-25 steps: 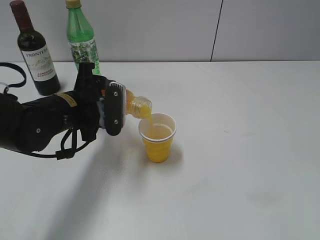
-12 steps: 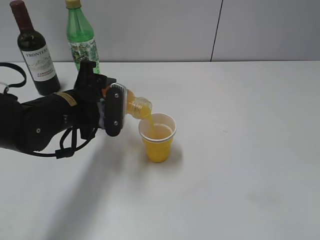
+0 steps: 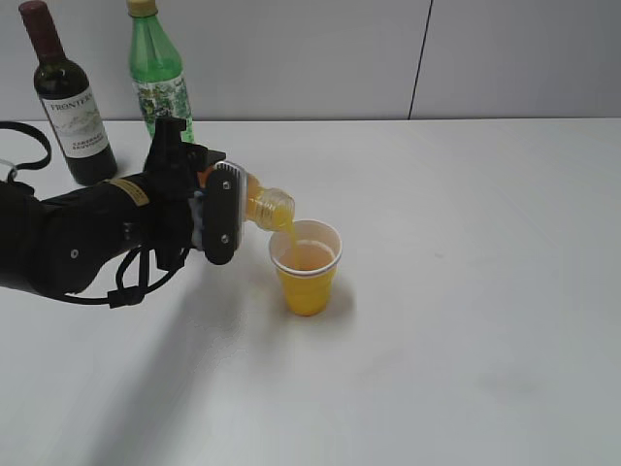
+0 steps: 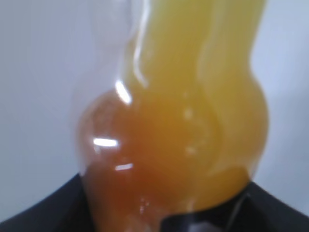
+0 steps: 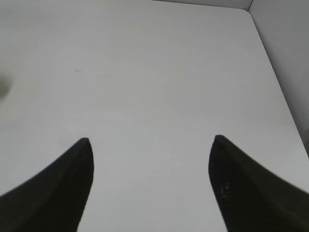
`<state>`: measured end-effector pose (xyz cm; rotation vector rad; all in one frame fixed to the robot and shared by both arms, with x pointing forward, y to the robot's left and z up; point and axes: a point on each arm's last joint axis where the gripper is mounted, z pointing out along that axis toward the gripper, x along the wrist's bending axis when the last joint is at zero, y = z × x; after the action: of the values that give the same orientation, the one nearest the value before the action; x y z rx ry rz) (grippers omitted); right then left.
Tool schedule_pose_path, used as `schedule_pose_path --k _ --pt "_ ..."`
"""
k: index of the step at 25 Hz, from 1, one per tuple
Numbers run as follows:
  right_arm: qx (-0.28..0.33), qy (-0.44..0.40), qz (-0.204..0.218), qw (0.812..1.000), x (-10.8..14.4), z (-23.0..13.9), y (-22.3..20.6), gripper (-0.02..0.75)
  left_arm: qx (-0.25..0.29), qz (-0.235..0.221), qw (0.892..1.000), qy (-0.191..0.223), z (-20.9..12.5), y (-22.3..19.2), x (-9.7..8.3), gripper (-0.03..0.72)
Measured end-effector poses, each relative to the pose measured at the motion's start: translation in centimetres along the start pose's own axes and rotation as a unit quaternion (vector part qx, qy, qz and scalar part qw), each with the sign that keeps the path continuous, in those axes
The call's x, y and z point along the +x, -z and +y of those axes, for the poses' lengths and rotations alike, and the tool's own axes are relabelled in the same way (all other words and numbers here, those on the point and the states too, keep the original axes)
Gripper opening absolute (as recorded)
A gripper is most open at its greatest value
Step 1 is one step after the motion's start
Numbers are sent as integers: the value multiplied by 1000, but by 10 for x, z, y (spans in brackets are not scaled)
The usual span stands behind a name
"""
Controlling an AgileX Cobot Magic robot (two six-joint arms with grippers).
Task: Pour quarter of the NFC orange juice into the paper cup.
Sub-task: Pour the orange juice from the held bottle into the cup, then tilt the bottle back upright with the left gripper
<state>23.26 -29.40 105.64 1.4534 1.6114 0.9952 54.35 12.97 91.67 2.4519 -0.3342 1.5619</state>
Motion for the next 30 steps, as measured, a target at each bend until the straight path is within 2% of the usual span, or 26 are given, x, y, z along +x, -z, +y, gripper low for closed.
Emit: schedule_pose_path --k 14,17,19,23,25,27,30 --pt "0 0 0 1000 0 0 0 591 -2 10 1000 -6 0 0 2 450" --pt "0 0 0 1000 0 0 0 591 -3 11 1000 5 1 0 2 450" --pt "0 0 0 1000 0 0 0 591 -5 11 1000 27 1 0 2 450" --pt "0 0 0 1000 0 0 0 591 -11 11 995 94 2 0 2 450" --pt "0 0 0 1000 0 0 0 591 -13 12 989 149 2 0 3 450" --pt "0 0 0 1000 0 0 0 591 -16 24 977 213 2 0 5 450" --pt "0 0 0 1000 0 0 0 591 -25 57 945 321 1 1 11 450"
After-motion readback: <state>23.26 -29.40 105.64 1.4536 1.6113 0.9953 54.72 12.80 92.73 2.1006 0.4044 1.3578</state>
